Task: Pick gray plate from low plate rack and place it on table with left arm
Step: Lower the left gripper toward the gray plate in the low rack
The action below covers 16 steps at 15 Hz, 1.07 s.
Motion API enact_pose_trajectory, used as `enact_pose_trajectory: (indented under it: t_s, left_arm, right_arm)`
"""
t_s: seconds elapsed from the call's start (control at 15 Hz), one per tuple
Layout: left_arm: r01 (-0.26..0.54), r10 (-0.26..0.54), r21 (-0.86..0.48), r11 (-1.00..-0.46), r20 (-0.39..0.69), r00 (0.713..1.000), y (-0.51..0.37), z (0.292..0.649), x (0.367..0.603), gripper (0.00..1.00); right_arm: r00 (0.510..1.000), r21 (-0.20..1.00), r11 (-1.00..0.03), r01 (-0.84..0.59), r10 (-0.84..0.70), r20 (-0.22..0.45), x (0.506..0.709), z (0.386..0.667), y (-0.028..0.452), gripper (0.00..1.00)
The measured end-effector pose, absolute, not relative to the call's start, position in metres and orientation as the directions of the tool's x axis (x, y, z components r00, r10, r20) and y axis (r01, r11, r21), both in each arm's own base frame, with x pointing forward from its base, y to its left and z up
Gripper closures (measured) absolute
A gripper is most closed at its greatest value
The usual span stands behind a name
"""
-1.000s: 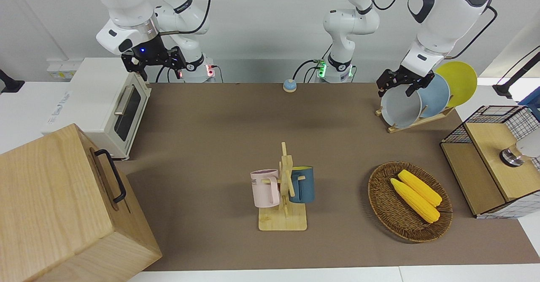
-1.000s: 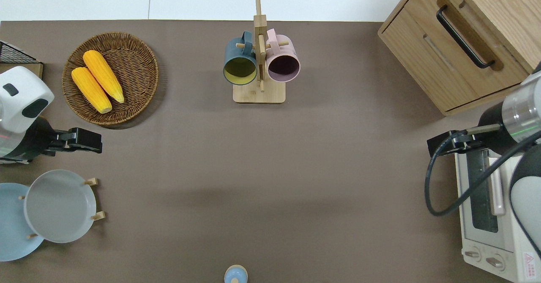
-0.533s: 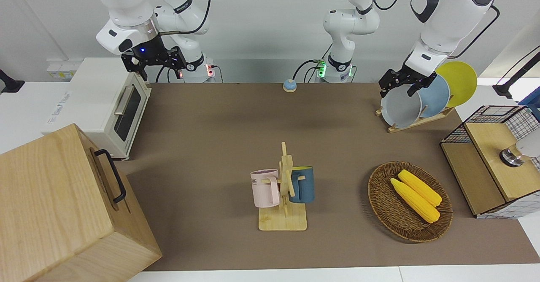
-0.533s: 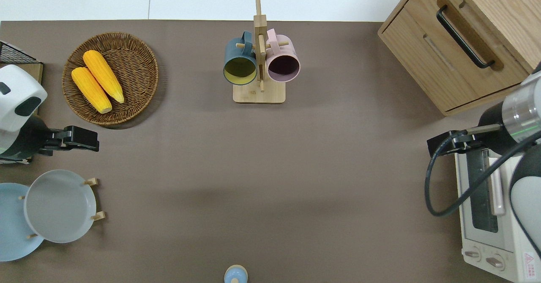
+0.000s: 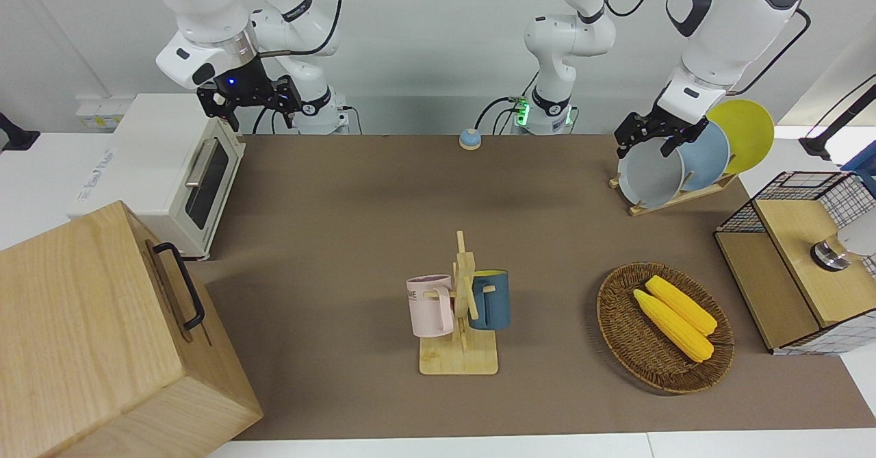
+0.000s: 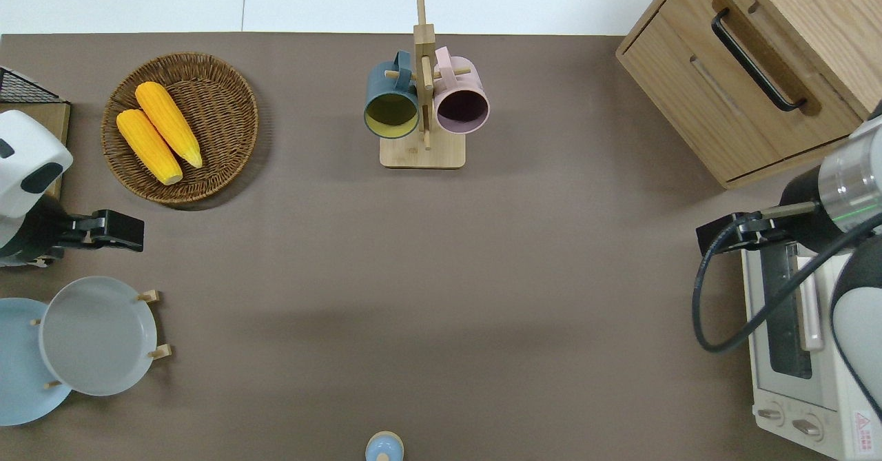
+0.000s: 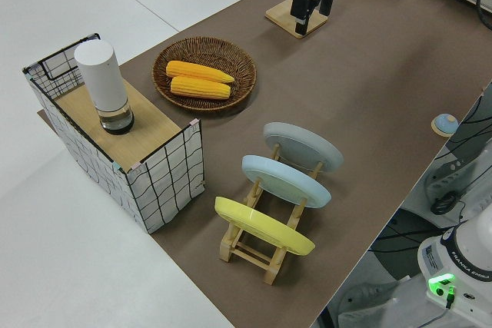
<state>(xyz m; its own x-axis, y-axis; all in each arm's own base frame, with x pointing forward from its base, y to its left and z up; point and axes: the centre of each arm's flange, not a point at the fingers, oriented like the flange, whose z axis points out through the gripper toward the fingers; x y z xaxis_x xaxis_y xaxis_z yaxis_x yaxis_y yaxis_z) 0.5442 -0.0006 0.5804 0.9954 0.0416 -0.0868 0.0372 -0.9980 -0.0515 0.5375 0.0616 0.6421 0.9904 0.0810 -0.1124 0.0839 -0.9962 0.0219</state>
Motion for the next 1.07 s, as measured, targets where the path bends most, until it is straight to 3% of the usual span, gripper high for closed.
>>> enact_pose_trajectory:
  t_s: [0.27, 0.67, 1.07]
  left_arm:
    - [0.043, 0.063, -0.159, -0.986, -0.117, 0.991, 0.031, 0.571, 0.54, 0.0]
    - [0.07, 0.092, -0.15, -0.986, -0.148, 0.985, 0.105, 0.558, 0.516, 0.0]
    - [0.068, 0.093, -0.164, -0.984, -0.152, 0.984, 0.12, 0.522, 0.489, 0.0]
  right_arm:
    - [0.99, 0.022, -0.996, 0.084, 0.081, -0.112, 0.537, 0.642, 0.062, 0.01]
    - [0.99, 0.022, -0.996, 0.084, 0.081, -0.112, 0.537, 0.642, 0.062, 0.01]
    - [0.99, 0.022, -0.996, 0.084, 0.081, -0.112, 0.537, 0.642, 0.062, 0.01]
